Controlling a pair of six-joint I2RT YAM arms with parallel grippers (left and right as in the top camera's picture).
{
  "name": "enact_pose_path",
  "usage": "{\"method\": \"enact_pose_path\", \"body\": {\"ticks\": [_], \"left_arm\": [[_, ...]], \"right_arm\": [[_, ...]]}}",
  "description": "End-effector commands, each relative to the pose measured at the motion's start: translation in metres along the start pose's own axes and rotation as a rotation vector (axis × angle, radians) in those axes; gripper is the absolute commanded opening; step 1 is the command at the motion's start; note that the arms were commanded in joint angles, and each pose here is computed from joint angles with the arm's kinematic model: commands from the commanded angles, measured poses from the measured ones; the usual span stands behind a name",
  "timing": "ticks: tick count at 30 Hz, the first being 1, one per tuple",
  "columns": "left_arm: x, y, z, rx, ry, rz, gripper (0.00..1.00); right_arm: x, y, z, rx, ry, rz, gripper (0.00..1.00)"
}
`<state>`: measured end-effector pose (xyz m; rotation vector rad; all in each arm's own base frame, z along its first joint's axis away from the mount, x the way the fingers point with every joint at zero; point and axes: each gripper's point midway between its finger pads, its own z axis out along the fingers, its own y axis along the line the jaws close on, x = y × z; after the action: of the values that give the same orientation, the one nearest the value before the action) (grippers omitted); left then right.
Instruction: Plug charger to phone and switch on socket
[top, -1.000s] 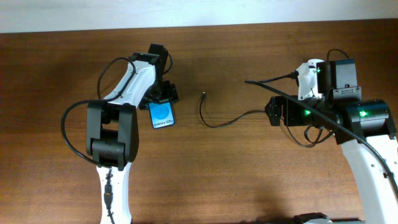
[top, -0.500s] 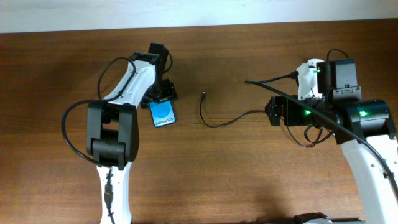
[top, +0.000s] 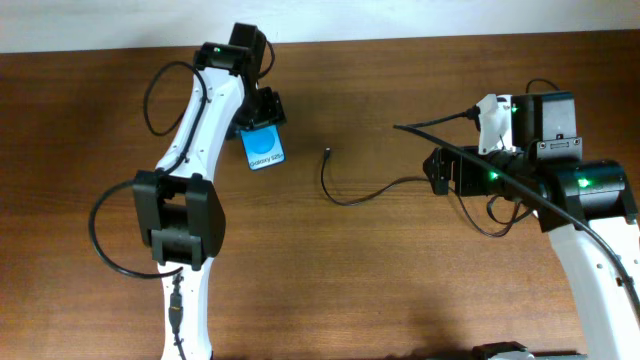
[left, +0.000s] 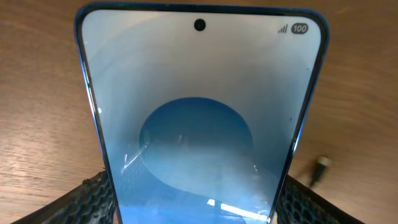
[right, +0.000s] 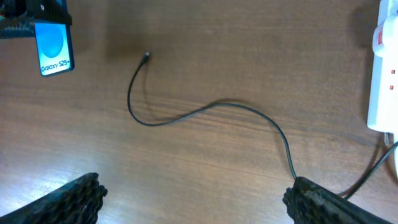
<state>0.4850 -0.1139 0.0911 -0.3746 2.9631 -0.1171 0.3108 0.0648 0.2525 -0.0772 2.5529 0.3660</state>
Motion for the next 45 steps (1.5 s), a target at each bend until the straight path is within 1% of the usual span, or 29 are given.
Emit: {"method": "enact_pose_path", "body": {"ticks": [1,3,6,8,10,15,17,20,21,25,26,28,30,34,39,42,45], "left_arm": [[-0.004,-0.03,-0.021,0.157,0.002,-0.001,0.14],[-0.001,-0.042,-0.027,0.233,0.026,-0.001,0.0],[0.005,-0.056,-0.033,0.325,0.075,-0.023,0.0],[0.009,-0.06,-0.035,0.357,0.118,-0.114,0.0],[0.012,-0.065,-0.04,0.406,0.181,-0.255,0.0],[0.026,-0.092,-0.065,0.608,0.372,-0.381,0.0],[0.032,-0.097,-0.072,0.641,0.433,-0.417,0.0],[0.037,-0.097,-0.072,0.633,0.457,-0.424,0.0],[0.038,-0.098,-0.073,0.631,0.46,-0.424,0.0],[0.043,-0.103,-0.079,0.67,0.501,-0.424,0.0],[0.045,-0.103,-0.081,0.67,0.519,-0.439,0.0],[0.051,-0.1,-0.081,0.631,0.574,-0.528,0.0],[0.054,-0.099,-0.081,0.607,0.602,-0.583,0.0],[0.059,-0.105,-0.081,0.589,0.622,-0.613,0.0],[0.065,-0.107,-0.067,0.46,0.596,-0.728,0.0],[0.067,-0.112,-0.065,0.446,0.584,-0.734,0.0],[0.067,-0.114,-0.065,0.453,0.579,-0.726,0.0]], "right_arm": [[-0.01,0.009,-0.004,-0.035,-0.034,0.062,0.98],[-0.013,0.009,-0.005,-0.038,-0.045,0.105,0.98],[-0.017,0.009,-0.005,-0.042,-0.057,0.185,0.98],[-0.021,0.01,-0.005,-0.048,-0.072,0.258,0.98],[-0.024,0.01,-0.005,-0.054,-0.083,0.311,0.99],[-0.028,0.01,-0.002,-0.061,-0.088,0.421,0.99],[-0.03,0.012,0.006,-0.079,-0.069,0.466,1.0],[-0.032,0.023,0.017,-0.148,-0.031,0.464,1.0],[-0.032,0.026,0.021,-0.165,-0.018,0.461,0.97],[-0.034,0.042,0.043,-0.203,0.023,0.438,0.93],[-0.036,0.045,0.046,-0.21,0.025,0.443,0.91],[-0.043,0.059,0.055,-0.24,0.008,0.408,0.89],[-0.053,0.082,0.062,-0.288,-0.023,0.352,0.83],[-0.058,0.098,0.081,-0.271,-0.041,0.388,0.82],[-0.052,0.12,0.11,-0.282,0.0,0.4,0.83],[-0.049,0.129,0.121,-0.285,0.01,0.382,0.83],[-0.047,0.129,0.127,-0.274,0.022,0.393,0.79]]}}
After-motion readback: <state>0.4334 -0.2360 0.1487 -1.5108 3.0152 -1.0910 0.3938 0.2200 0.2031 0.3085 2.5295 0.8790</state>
